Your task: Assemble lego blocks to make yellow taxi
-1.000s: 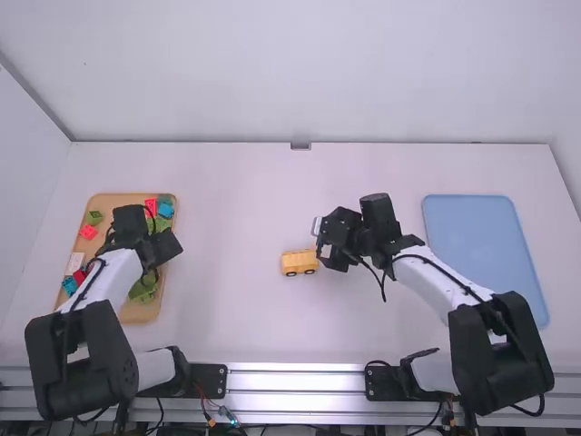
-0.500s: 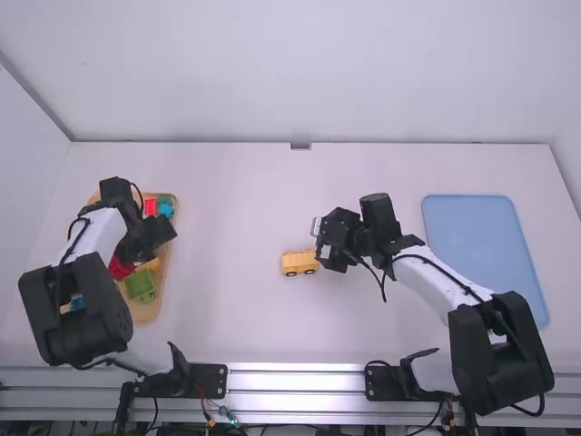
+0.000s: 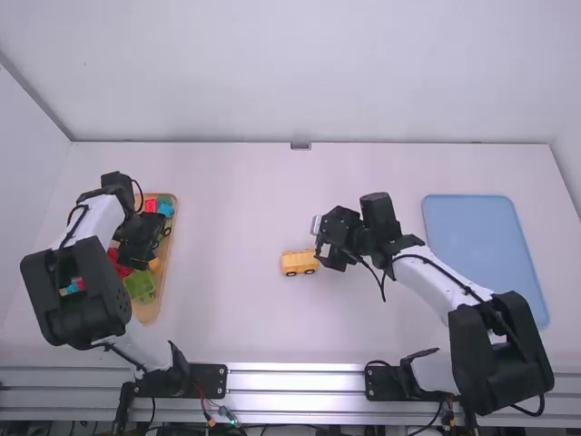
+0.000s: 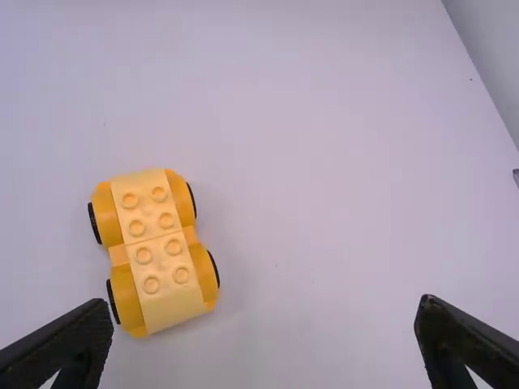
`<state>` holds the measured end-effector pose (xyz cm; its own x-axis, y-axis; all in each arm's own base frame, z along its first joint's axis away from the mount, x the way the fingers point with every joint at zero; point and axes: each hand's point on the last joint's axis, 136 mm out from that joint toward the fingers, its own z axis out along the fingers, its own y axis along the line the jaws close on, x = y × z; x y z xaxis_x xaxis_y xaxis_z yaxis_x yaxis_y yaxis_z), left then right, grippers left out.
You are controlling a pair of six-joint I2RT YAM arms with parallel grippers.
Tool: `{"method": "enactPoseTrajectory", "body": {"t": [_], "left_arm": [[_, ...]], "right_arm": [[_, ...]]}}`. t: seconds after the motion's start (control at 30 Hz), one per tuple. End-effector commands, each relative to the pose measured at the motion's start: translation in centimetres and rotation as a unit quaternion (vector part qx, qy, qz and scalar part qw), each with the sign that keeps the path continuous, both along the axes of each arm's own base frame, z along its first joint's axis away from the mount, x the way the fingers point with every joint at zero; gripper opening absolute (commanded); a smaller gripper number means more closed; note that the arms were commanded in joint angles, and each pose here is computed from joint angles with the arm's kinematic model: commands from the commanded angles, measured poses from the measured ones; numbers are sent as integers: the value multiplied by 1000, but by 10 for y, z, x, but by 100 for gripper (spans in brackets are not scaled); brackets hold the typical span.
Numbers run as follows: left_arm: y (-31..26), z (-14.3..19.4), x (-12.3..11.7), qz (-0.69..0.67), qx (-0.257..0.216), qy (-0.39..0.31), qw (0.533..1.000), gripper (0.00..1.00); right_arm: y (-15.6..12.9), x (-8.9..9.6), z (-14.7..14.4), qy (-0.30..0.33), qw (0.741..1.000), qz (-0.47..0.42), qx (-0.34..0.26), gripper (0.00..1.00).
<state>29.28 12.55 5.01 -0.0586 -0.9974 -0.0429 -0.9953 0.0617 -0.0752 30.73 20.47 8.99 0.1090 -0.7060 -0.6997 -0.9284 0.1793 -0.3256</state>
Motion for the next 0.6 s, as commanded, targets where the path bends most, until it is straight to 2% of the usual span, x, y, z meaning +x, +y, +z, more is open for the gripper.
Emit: {"method": "enactPoseTrajectory", "body": {"t": [0.0,0.03,0.1,0.17,0.23,0.57], "left_arm": [[5,-6,-6,131,7,6,991,99],[8,-8,-6,129,15,4,992,96],[12,-11,-5,132,24,-1,991,80],[10,-15,-6,162,16,-4,987,68],[8,-17,-11,192,14,4,981,64],[6,-26,-19,217,14,12,976,63]], "right_arm": [[3,-1,7,-5,1000,3,9,98],[3,-1,7,-4,1000,3,9,98],[3,-1,7,-3,1000,4,10,98],[4,-4,7,2,1000,9,15,98],[6,-5,8,3,1000,13,18,98],[6,-4,9,-1,1000,13,20,98]]}}
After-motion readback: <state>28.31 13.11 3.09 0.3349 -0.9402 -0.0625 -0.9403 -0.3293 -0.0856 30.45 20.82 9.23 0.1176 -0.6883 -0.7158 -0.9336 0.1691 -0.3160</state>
